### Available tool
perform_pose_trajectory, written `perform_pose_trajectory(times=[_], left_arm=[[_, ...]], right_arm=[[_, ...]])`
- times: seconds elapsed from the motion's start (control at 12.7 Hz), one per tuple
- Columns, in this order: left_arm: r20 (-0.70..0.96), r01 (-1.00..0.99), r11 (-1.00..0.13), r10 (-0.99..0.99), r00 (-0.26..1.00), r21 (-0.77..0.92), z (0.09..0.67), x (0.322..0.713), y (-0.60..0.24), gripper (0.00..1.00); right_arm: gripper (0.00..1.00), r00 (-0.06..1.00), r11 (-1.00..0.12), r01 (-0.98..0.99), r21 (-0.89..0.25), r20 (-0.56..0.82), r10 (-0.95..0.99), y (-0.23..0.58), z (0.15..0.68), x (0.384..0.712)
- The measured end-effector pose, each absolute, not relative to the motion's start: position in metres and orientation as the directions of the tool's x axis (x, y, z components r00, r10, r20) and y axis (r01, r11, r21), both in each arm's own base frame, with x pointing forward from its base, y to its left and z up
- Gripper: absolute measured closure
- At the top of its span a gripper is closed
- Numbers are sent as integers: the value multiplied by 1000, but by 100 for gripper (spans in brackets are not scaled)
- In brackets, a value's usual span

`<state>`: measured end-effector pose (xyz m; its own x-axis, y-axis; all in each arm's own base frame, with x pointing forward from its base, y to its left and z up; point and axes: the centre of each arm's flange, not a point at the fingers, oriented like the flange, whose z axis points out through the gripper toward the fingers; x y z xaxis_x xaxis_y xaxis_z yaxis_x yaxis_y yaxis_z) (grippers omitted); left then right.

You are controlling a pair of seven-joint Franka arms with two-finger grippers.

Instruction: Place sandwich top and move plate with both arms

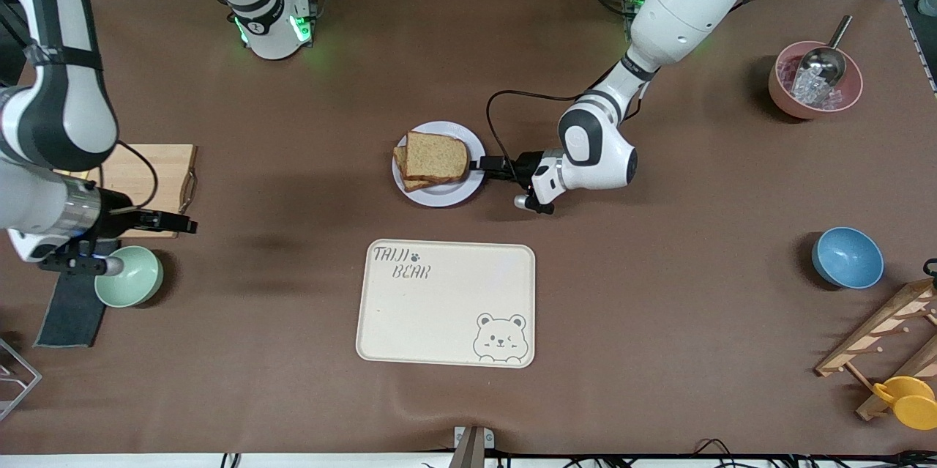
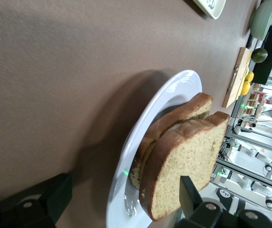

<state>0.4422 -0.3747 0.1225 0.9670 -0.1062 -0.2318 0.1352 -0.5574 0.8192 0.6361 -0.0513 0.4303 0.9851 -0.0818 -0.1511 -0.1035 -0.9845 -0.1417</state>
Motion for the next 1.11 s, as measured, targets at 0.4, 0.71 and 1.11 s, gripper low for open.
perform_pose_trajectory(times=[0.4,0.71,1.11], left_arm=[[-236,131,-558,-121,964,820,122,434,-384,0],[-238,131,-559,-123,963,819,121,432,-384,18],[-241,132,-562,-123,963,816,119,430,-384,77]], right_arm=[[0,989,-997,65,-39,-130,70,-62,542,624],[0,989,-996,89,-18,-118,91,-65,593,593],[0,992,-992,126,-25,-25,127,-61,606,546]])
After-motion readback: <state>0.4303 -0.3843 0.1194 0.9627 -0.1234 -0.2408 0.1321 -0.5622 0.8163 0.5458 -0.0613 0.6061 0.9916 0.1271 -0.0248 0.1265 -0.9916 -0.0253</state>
